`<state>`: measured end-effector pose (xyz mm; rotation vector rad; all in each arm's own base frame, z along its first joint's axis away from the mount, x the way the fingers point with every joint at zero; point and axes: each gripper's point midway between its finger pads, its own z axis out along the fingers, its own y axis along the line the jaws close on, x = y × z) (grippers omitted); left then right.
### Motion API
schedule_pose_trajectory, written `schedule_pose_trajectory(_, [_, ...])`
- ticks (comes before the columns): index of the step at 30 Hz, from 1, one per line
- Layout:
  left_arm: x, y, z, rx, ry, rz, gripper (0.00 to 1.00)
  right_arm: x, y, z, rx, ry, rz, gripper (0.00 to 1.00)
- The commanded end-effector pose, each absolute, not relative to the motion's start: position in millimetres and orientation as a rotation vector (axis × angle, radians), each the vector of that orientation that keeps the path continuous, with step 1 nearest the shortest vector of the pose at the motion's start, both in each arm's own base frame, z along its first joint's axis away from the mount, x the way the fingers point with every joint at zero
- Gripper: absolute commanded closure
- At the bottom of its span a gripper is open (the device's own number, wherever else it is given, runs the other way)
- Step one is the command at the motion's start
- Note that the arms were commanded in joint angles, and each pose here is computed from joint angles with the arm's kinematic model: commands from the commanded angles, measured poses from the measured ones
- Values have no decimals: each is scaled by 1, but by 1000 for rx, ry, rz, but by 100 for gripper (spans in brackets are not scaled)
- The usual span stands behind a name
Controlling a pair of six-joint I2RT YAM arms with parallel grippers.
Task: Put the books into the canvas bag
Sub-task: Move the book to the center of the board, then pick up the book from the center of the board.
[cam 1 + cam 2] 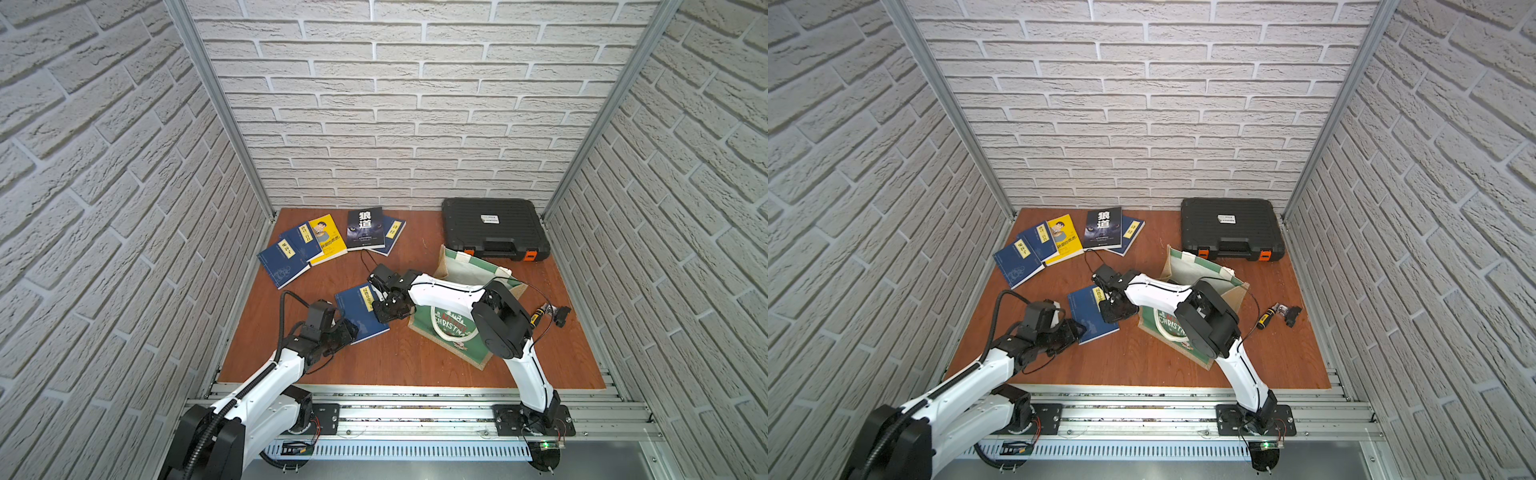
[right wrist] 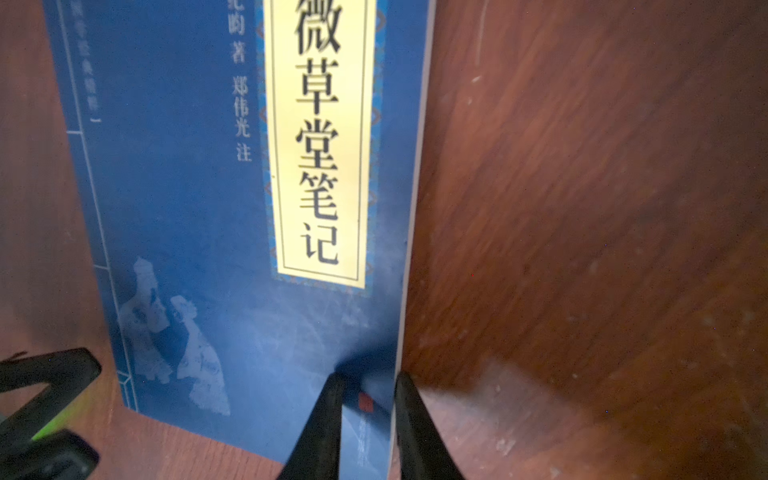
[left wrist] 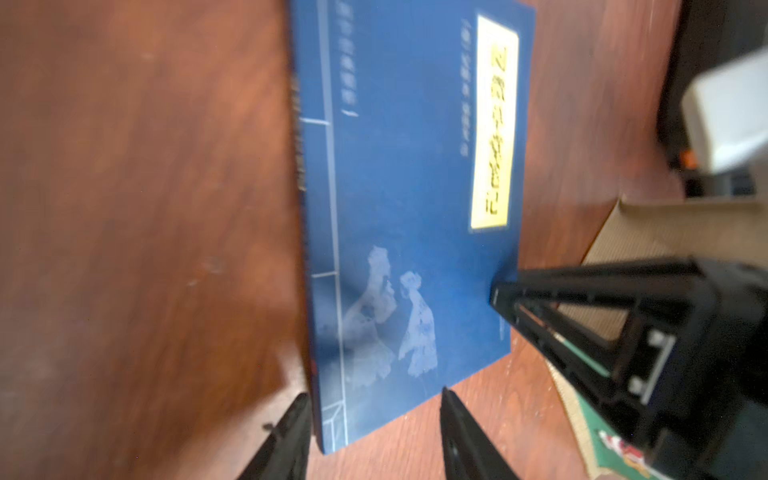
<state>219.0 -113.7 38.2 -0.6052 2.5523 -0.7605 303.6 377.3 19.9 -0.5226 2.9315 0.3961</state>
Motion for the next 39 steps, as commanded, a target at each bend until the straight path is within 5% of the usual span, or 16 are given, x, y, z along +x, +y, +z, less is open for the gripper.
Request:
schedule_pose_trajectory(1, [217,-114,32,-702,2530,-876,47,259,353,-39,-620,3130,233,77])
schedule_pose_trajectory(15, [246,-163,40,-601,2399,-1359,49,250,364,-42,-679,3158,278,81])
schedule_pose_trajectory(20, [257,-172,59,-571,2291,-1460,59,252,370,-40,-687,3160,299,82])
schedule_pose_trajectory(25, [254,-168,61,-561,2324,-1399,89,260,372,-26,-690,3125,285,82])
schedule_pose_trajectory(30, [244,-149,79,-491,2395,-1171,100,278,377,31,-735,2947,316,74])
schedule_pose_trajectory(39, [229,-130,183,-210,2171,-1047,100,280,393,202,-904,2463,533,57])
